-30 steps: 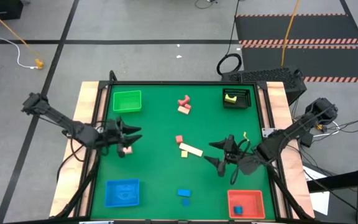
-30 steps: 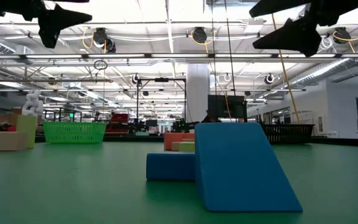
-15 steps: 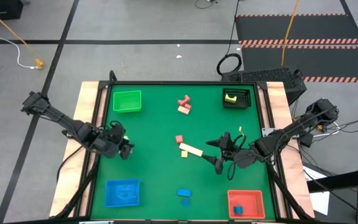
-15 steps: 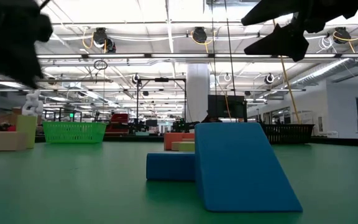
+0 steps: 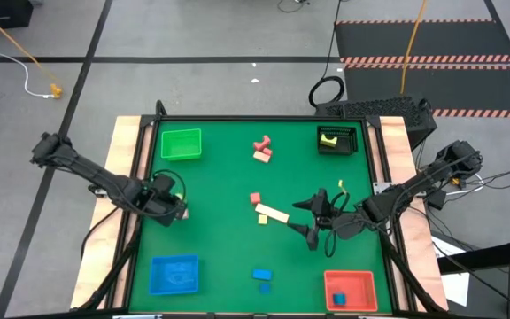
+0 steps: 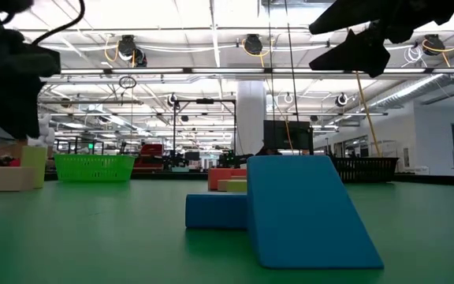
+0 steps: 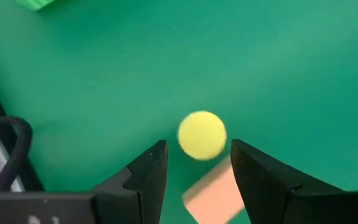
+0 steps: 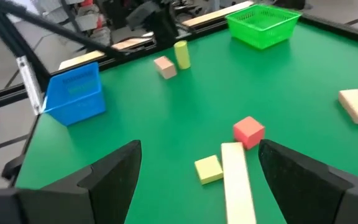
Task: Sort & place blocks by color
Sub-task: Put the left green block into the black bin
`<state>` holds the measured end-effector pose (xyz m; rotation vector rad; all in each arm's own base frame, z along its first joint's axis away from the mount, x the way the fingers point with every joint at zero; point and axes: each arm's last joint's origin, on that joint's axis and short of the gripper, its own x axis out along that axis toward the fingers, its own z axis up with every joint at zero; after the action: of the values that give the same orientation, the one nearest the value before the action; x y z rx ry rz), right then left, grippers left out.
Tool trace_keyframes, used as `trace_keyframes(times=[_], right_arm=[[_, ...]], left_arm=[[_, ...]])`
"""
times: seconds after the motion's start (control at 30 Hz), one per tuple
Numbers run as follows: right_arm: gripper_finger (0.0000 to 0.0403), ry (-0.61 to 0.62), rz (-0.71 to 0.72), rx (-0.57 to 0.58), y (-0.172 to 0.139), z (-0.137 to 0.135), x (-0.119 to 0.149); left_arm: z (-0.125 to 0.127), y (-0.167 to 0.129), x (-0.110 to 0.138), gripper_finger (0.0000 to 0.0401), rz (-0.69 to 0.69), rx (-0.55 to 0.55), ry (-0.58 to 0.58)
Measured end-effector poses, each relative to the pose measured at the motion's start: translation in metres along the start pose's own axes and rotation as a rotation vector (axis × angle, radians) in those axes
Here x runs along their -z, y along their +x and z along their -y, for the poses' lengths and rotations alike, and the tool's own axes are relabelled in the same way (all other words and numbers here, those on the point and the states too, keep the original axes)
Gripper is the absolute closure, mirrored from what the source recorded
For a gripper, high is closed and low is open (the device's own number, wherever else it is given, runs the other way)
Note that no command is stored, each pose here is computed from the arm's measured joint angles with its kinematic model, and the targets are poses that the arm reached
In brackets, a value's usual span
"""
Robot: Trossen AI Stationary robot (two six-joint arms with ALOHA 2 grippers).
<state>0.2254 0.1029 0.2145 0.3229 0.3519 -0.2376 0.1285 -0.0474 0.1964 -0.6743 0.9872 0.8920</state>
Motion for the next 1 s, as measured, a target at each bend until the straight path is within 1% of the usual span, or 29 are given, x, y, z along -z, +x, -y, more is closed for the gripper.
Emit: trace_keyframes(times=[0.17,0.27,0.57,0.83,0.93,1.0], right_arm=[[0.0090,-0.001,-0.007,-0.011,0.000,0.000,0.000],[0.0090,-0.024,-0.005,-0.009,0.000,0.000,0.000],[0.0090,-0.030,-0.001,-0.001,0.000,0.000,0.000],[0.0090,-0.030,-0.001,-0.001,0.000,0.000,0.000],[0.0090,-0.030,-0.001,-0.001,0.000,0.000,0.000],[0.0090,-0.033,-0.001,-0.001,0.000,0.000,0.000]], left_arm=[[0.007,0.008,-0.003,0.0224,0.004,-0.029,0.022],[0.008,0.011,-0.004,0.0224,0.003,-0.045,0.029],[0.011,0.014,-0.004,0.0224,0.003,-0.050,0.022],[0.017,0.025,0.000,0.0224,-0.005,-0.125,0.042],[0.019,0.028,0.001,0.0225,-0.004,-0.131,0.018],[0.021,0.030,0.001,0.0234,-0.004,-0.122,0.007]])
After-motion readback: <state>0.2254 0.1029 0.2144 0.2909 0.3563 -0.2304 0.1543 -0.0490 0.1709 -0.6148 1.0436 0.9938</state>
